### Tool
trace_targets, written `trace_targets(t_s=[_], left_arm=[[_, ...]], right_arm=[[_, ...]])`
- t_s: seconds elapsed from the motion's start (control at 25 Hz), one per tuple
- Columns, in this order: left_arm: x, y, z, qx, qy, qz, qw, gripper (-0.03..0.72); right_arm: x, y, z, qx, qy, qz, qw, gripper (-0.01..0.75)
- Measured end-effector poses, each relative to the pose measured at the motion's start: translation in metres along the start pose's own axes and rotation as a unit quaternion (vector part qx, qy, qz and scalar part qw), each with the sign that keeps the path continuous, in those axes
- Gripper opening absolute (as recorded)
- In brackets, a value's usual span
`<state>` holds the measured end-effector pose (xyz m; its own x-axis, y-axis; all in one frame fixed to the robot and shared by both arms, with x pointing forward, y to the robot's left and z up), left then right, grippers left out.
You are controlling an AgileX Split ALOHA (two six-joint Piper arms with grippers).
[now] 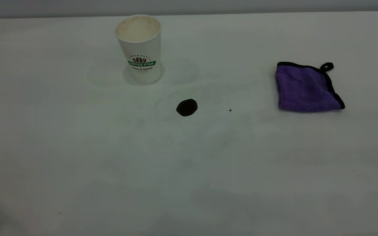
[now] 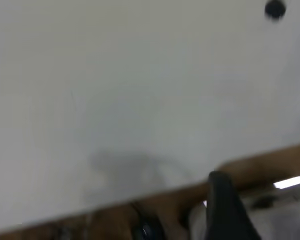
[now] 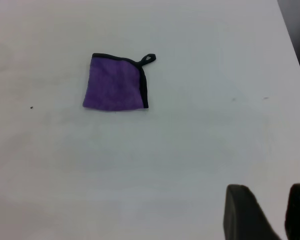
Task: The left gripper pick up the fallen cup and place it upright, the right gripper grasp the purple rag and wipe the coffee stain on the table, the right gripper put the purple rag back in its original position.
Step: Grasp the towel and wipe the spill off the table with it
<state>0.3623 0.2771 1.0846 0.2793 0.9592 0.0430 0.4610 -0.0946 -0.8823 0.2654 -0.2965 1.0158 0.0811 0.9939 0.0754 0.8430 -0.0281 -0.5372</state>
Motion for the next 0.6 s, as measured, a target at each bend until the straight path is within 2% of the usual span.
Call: trace_targets(t_s=[0.2, 0.36, 0.6], left_arm=[[-0.002, 0.037, 0.063, 0.050, -0.034, -0.005, 0.998, 0.451], [0.002, 0.047, 0.096, 0.016, -0.083, -0.039, 0.996, 0.451], [0.001, 0.027, 0.115, -0.099, -0.108, -0.092, 0.985, 0.451]], right_arm=[[0.000, 0.000, 0.000, 0.000, 0.000, 0.000, 1.000, 0.240], [0.000, 0.000, 0.000, 0.000, 0.000, 0.000, 1.000, 0.240], [0.000, 0.000, 0.000, 0.000, 0.000, 0.000, 1.000, 0.240]])
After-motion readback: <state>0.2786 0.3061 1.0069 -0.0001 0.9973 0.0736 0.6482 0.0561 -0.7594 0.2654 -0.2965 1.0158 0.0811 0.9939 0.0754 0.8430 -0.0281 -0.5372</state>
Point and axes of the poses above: a point on each arm's last joint axis where the gripper is mounted, y pointing out along that axis toward the gripper, x along the wrist's bending axis when the last joint is at zero, z = x × y, the point moved 4 cm from there along y, pointing out along that axis toward the gripper, and after that the axes turned 5 degrees about y, right-handed, at the moved point
